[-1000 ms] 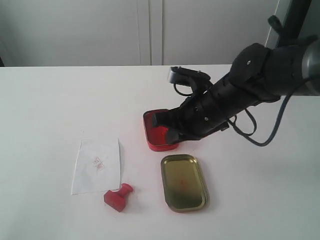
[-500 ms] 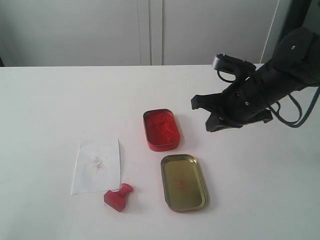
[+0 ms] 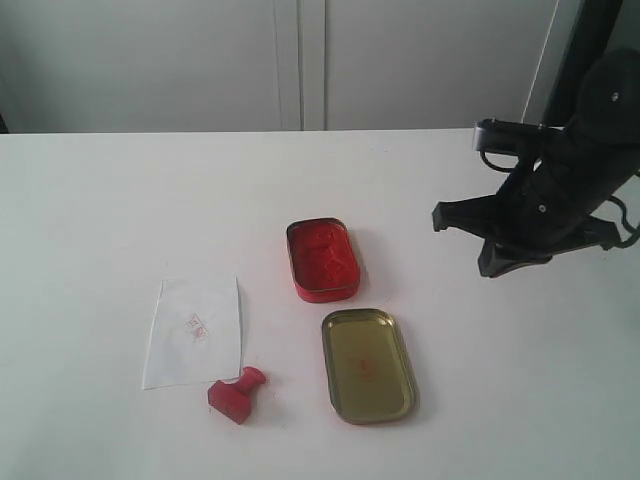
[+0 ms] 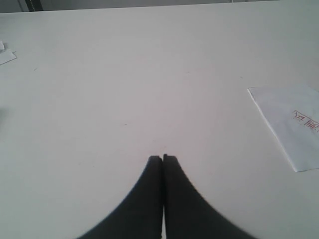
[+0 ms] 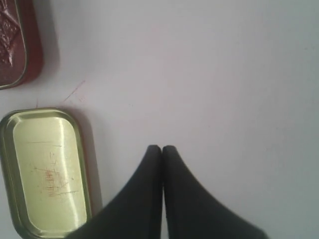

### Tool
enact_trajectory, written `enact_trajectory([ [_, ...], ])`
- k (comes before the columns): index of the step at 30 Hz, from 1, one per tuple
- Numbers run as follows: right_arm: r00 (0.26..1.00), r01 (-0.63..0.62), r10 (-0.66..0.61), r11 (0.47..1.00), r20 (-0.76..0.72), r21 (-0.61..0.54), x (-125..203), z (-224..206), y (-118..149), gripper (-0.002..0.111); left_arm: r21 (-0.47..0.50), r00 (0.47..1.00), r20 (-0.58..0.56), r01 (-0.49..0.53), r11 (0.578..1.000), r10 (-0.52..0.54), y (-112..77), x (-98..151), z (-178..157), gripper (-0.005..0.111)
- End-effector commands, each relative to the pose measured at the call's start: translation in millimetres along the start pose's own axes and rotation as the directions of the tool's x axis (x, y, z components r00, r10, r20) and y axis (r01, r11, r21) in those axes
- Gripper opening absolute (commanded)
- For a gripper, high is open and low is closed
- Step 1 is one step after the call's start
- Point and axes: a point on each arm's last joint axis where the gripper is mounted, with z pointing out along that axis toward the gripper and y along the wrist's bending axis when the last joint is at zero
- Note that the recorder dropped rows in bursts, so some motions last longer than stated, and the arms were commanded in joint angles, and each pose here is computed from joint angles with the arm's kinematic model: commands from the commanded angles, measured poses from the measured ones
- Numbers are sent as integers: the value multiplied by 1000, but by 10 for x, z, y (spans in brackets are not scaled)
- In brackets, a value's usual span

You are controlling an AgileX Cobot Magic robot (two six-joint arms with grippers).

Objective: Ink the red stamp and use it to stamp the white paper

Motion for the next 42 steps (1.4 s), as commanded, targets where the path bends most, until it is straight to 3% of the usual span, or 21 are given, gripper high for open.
enact_trajectory([
  [1,999,18,-19,1000,30,20,20,-165,-25,0,0,1000,2,5,1000,-5,0,15,5,0],
  [14,994,37,-39,999,102,23,268,-432,-63,0,0,1000,2,5,1000,-5,0,15,5,0],
  [22,960,41,-38,999,277,-7,404,-747,-59,0,0,1000,2,5,1000,-5,0,15,5,0],
  [42,881,102,-105,994,461,32,1033,-1197,-191,0,0,1000,2,5,1000,-5,0,15,5,0],
])
